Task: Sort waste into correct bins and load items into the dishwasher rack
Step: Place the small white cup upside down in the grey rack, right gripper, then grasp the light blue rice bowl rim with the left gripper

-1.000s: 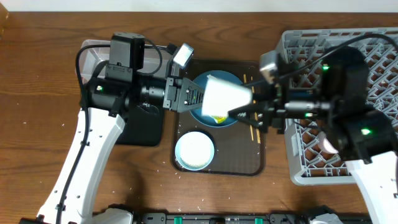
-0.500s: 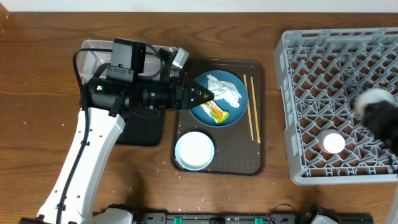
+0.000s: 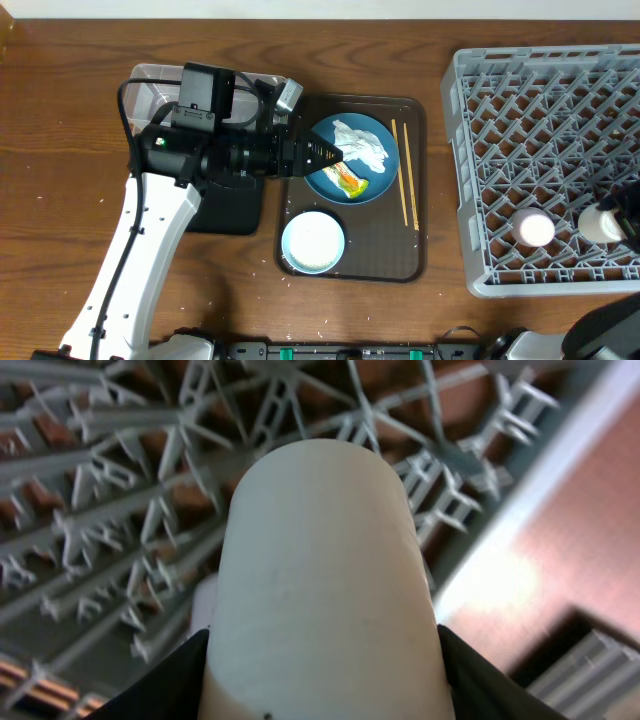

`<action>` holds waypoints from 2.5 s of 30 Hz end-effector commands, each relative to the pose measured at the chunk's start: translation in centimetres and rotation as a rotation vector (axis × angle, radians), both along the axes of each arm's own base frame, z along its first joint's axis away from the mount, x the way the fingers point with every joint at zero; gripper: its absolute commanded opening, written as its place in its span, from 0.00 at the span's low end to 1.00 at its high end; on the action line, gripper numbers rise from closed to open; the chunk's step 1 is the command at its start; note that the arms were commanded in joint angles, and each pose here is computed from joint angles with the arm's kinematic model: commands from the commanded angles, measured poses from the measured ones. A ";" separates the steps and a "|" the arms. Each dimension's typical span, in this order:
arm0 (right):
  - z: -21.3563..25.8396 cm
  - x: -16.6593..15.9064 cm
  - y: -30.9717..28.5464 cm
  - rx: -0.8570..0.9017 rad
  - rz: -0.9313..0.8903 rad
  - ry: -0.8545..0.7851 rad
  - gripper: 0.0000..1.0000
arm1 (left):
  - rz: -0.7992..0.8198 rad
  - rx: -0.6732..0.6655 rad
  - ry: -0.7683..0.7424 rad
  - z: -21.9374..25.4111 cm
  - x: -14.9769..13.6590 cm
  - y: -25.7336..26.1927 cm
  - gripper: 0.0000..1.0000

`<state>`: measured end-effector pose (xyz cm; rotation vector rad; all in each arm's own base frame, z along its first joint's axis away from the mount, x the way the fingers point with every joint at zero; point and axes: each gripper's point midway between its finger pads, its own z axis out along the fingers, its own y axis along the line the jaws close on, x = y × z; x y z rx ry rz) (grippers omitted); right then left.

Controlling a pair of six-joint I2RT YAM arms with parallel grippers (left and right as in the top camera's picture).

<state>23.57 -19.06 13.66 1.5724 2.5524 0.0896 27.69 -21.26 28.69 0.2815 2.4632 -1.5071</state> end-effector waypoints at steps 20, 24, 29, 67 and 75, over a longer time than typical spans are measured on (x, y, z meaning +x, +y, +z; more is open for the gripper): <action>12.2 3.1 6.9 -0.039 0.295 -0.561 0.86 | 0.019 0.038 -0.012 -0.5 0.2 0.4 0.67; 15.0 3.2 11.1 -0.055 0.470 -0.676 0.87 | 0.101 0.191 -0.034 -2.2 0.7 1.7 0.67; 16.1 3.2 15.7 -0.050 0.659 -0.714 0.88 | 0.212 0.528 -0.051 -6.0 0.7 5.1 0.67; 15.4 2.6 20.9 0.005 0.907 -0.695 0.92 | 0.130 0.884 -0.158 -14.6 2.5 0.2 0.58; 15.4 2.6 20.9 0.004 0.907 -0.695 0.95 | 0.062 0.817 0.032 -14.5 -2.0 -0.5 0.57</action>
